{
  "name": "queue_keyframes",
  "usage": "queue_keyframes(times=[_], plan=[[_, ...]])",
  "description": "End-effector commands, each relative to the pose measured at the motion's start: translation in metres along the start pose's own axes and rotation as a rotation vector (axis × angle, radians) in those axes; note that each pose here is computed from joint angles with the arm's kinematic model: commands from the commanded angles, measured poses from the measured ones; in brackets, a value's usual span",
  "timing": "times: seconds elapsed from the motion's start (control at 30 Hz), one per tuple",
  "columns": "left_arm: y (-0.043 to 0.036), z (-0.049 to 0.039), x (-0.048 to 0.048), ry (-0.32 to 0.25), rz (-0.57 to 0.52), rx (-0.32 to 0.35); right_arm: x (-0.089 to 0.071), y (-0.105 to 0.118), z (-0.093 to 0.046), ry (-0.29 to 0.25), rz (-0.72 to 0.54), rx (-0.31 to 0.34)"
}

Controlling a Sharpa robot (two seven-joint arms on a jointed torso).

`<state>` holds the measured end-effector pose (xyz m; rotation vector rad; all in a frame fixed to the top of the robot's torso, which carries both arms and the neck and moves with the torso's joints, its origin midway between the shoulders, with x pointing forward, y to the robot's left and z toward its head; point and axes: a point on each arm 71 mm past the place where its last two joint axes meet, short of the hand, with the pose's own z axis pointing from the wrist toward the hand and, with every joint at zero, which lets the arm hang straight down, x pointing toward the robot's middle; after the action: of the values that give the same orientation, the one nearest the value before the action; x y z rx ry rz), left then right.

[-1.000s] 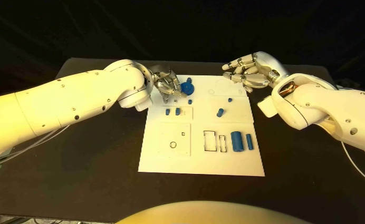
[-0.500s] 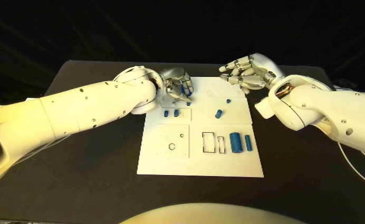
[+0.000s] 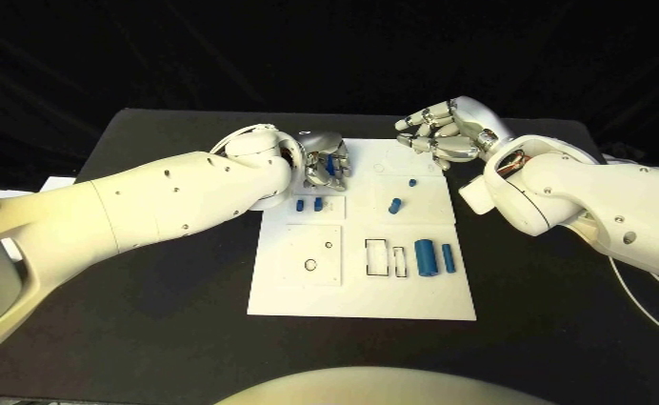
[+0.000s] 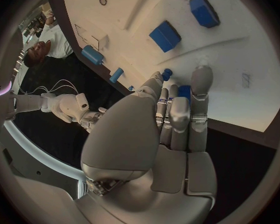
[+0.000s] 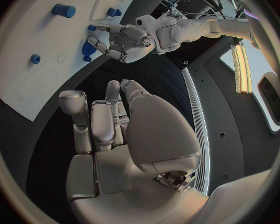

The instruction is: Assemble the parts on the task board

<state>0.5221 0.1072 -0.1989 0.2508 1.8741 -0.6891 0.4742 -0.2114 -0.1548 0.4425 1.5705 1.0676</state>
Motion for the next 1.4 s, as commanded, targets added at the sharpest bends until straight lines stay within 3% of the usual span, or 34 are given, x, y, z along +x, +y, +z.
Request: queue_keyframes(times=[0.03, 0.7, 1.4], plan=[[-0.0013, 0.0019, 0.0042, 0.047, 0.053, -0.002, 0.0017, 0.0006, 0.0002, 0.015, 0.0, -0.008], [-0.0046, 0.0057, 0.0073, 0.069, 0.086, -0.038, 0.0016, 0.0006, 0.0005, 0.013, 0.0, -0.01], [-0.003, 0.009, 0.0085, 0.088, 0.104, -0.058, 0.0022, 0.0007, 0.001, 0.015, 0.0, -0.011]])
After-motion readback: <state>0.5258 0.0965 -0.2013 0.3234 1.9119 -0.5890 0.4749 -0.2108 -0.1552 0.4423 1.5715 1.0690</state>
